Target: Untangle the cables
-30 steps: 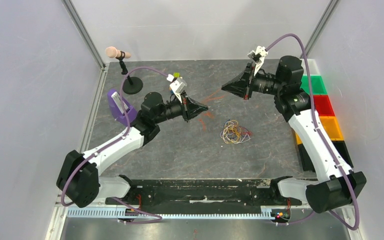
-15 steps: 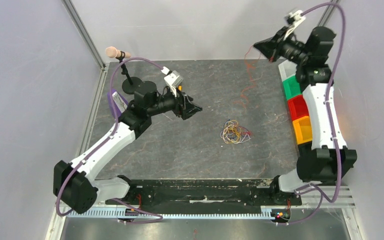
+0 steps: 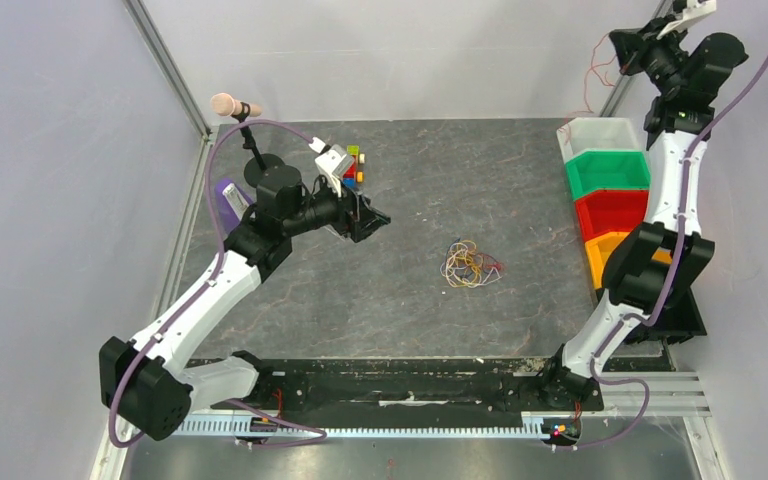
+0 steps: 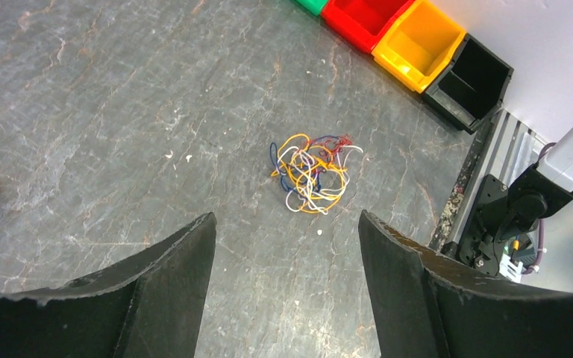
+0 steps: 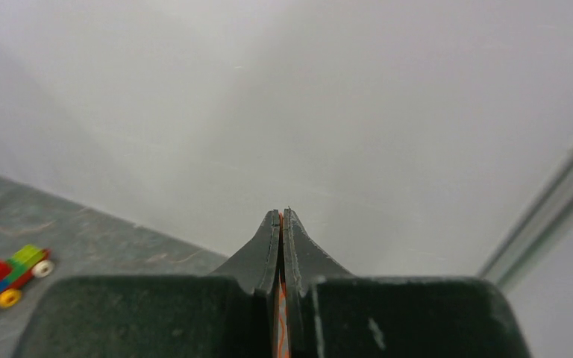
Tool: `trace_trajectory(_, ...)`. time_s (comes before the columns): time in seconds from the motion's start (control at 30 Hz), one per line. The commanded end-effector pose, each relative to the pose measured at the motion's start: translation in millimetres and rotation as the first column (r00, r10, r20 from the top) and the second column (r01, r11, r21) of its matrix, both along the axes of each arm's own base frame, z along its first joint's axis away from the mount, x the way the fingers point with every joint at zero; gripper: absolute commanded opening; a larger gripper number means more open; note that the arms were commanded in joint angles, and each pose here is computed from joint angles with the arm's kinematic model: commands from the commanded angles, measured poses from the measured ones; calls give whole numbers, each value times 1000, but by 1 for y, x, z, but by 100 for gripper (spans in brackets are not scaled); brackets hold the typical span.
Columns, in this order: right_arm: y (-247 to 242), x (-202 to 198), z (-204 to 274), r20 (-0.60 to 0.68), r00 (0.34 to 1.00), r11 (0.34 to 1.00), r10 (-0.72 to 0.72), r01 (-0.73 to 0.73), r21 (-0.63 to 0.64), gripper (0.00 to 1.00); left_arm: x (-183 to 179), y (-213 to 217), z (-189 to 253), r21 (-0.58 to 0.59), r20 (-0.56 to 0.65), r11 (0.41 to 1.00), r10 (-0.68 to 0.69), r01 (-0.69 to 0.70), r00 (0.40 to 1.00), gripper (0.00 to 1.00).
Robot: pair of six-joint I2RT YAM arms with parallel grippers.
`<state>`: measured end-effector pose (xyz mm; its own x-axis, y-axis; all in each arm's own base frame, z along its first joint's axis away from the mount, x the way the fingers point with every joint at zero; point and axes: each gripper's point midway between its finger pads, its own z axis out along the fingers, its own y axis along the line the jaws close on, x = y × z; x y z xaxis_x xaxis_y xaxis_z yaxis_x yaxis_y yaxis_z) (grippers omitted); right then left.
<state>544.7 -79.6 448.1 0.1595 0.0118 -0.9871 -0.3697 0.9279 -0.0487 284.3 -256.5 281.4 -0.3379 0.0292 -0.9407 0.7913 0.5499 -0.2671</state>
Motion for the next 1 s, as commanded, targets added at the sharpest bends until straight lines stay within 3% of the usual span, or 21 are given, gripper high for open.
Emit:
trace_trajectory(0.0, -44, 17, 42, 193, 971, 987, -144, 156, -47, 0, 5, 8, -9, 12, -7, 999, 38, -38, 999, 77)
trace_trajectory(0.33, -104, 47, 1, 219, 927, 937, -305, 333, -107, 0, 15, 23, -23, 16, -55, 997, 80, -79, 995, 77)
trace_trajectory(0.63, -120, 55, 10, 290, 887, 914, -359, 397, -83, 0, 20, 26, -34, 20, -90, 996, 91, -90, 992, 77)
trace_trajectory(0.97, -137, 75, -70, 177, 908, 889, -380, 411, -203, 0, 22, 27, -37, 16, -110, 995, 98, -97, 989, 77)
